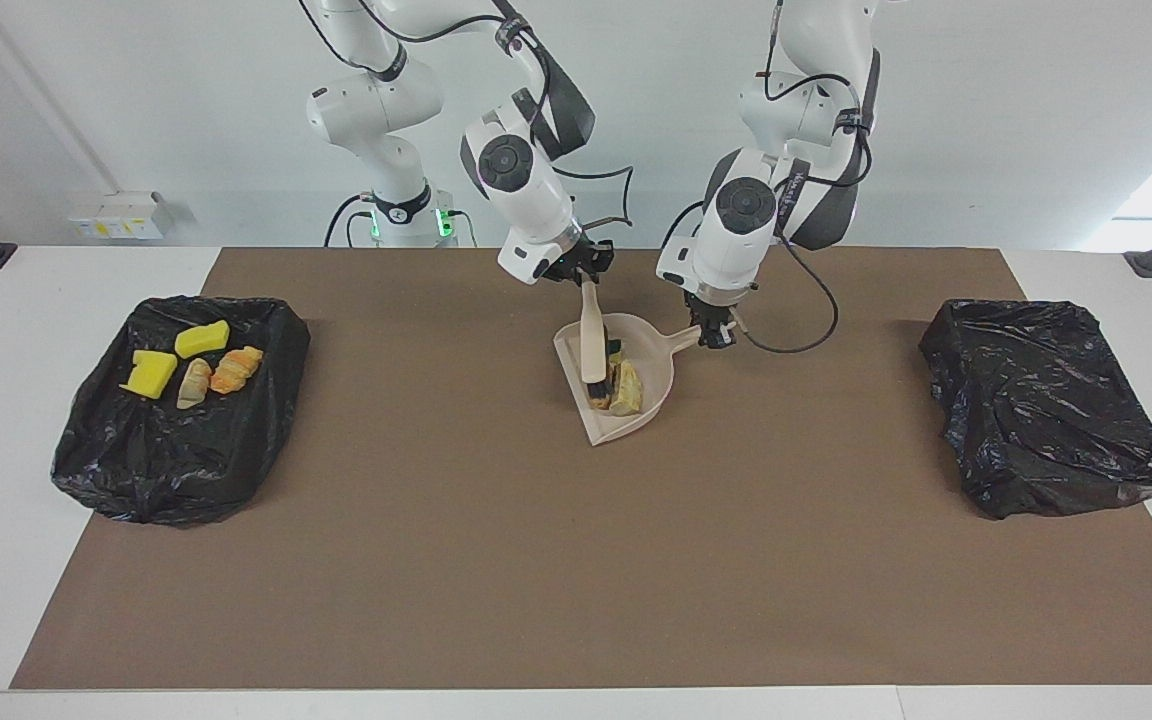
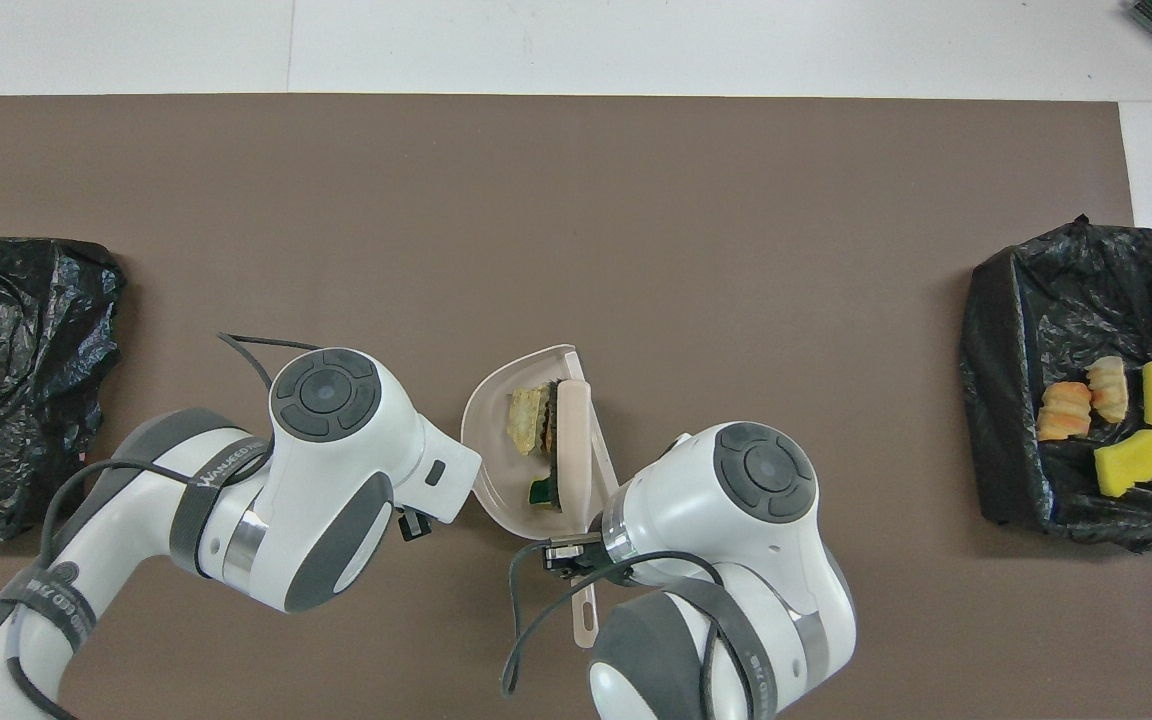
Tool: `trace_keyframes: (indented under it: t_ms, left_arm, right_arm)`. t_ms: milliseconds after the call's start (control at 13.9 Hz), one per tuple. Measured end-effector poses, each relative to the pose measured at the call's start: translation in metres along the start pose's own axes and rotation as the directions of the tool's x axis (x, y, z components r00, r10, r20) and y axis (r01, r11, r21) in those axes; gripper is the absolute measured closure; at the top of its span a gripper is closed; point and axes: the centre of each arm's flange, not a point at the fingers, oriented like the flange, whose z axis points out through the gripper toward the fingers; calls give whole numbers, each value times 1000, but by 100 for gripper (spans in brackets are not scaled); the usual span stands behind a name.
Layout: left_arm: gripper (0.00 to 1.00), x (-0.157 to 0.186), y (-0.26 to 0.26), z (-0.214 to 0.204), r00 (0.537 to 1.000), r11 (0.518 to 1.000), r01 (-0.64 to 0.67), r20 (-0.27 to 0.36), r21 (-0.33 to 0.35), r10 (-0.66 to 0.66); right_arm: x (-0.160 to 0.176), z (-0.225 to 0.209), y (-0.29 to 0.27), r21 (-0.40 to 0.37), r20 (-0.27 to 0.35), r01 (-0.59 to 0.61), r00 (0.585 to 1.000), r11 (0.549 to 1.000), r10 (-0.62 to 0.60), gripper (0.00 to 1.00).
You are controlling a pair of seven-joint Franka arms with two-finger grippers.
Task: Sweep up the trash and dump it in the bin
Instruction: 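Carry the dustpan toward the far bin while the right gripper lowers the brush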
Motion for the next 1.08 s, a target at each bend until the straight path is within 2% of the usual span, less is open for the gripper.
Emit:
trace_keyframes:
  t_ms: [288,647,863,1079]
  left_arm:
    - [69,-9,-10,-1,1000,1000,27,-6,-5,-27]
    - [69,-55,-54,-18,983,985,170,-71,-24,-171]
    - [69,-95,-81,-52,956,965,262,-138,-2,-260]
    - [69,-146,-94,-90,924,943,333,-193,-17,-330]
  right_arm:
    - [1,-36,15,-10,46,-19,999,1000,19,74]
    - [-14,-67,30,-165,0,-11,1000,986,11,74]
    - [-35,-47,12,-205,-11,-31,1000,978,29,74]
    - [-65,7,-19,-244,-37,-31,999,969,22,74]
